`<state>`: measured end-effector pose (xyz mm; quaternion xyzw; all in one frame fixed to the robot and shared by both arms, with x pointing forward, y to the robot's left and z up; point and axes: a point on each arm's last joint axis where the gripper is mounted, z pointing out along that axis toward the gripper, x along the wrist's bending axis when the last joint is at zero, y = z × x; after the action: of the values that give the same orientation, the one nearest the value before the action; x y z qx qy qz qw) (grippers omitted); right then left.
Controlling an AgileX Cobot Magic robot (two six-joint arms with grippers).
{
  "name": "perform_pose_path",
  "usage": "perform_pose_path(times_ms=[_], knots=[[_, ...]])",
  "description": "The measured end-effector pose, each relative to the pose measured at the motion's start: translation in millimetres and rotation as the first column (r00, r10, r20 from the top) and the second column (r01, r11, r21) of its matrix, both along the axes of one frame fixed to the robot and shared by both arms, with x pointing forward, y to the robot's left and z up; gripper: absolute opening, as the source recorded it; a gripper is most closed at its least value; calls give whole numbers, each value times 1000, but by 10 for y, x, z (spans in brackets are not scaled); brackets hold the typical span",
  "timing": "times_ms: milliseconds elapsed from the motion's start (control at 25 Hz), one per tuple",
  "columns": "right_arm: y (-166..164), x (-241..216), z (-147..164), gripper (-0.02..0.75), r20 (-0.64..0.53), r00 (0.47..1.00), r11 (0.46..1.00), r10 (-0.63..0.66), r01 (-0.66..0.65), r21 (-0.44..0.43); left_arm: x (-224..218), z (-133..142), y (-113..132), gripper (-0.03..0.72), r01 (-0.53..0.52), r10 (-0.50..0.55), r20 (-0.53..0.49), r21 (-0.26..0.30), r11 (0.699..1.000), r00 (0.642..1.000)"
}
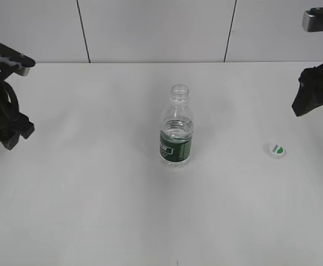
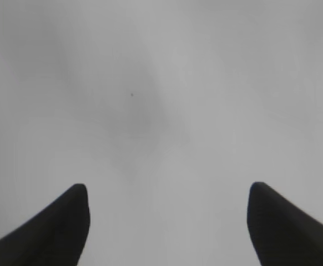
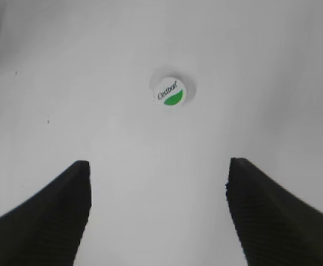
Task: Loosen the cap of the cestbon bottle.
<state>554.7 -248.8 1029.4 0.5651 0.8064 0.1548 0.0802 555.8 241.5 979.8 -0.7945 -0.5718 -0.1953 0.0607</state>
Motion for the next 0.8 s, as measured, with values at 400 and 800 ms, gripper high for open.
perform_pose_path(times_ms=[400,800], knots=[[-37,-203,31,580,-165,986,998,32,-39,-40,-253,212,-72,531,-29,11,-114,-159,987,993],[-82,-556,468,580,-117,992,998,46,-51,-41,-537,569,-37,531,-57,33,-110,-224,973,993]])
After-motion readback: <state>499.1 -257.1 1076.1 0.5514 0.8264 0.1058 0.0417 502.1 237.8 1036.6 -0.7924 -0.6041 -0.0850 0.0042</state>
